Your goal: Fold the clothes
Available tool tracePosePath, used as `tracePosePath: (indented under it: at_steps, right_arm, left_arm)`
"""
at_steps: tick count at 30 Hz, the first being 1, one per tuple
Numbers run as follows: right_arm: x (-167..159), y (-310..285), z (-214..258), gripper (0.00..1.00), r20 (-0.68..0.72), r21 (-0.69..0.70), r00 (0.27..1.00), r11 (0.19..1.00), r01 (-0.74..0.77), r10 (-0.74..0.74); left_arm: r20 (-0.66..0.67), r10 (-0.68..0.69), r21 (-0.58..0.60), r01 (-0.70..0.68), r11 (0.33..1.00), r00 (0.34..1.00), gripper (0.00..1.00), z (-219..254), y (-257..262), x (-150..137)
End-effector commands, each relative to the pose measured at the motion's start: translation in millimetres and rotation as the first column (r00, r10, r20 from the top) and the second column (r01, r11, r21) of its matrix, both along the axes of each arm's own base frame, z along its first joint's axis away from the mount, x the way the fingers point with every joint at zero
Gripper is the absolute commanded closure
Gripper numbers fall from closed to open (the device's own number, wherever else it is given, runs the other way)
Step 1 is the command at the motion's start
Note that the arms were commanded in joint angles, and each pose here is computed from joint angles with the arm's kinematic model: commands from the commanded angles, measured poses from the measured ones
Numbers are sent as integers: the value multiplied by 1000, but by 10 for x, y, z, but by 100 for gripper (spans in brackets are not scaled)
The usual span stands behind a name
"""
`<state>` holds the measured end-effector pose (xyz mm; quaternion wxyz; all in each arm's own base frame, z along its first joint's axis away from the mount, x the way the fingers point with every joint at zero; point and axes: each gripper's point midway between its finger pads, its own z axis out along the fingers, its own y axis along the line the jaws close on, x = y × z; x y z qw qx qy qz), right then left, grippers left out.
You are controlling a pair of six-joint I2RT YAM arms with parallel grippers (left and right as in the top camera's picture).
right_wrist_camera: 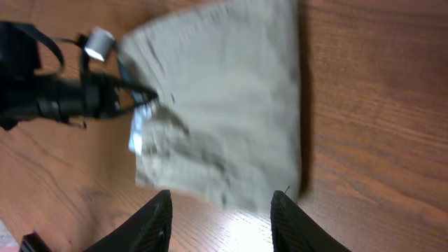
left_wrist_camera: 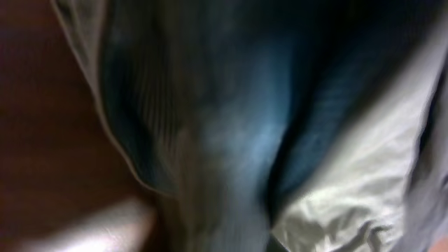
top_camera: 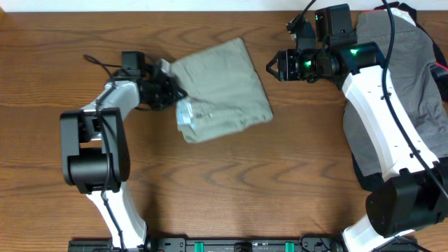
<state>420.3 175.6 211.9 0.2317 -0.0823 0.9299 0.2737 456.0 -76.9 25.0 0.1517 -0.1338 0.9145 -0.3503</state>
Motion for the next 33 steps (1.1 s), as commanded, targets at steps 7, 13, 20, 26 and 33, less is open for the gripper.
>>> tracePosePath:
  at_steps: [7,13,20,26,33]
  right_arm:
    - [2,-71,108,54,38,-24,999,1000,11,-10]
    - [18,-81,111,53,45,-29,999,999,16,-15]
    - [25,-84,112,52,48,-31,999,999,18,-17]
    - [40,-69,127,51,58,-28,998,999,16,-14]
    - [27,-57,121,51,54,-29,998,999,13,-11]
  left_arm:
    - [-46,606,-91,-607,789,794,94,124,1497,483]
    - [-123,819,-63,-828,557,560,94,48,2305,326]
    - [-165,867,-3,-879,477,471,94,-64,2619,97]
    - [-181,857,11,-871,492,482,94,-95,2514,94]
    - [-160,849,26,-858,513,503,88,-97,2372,169]
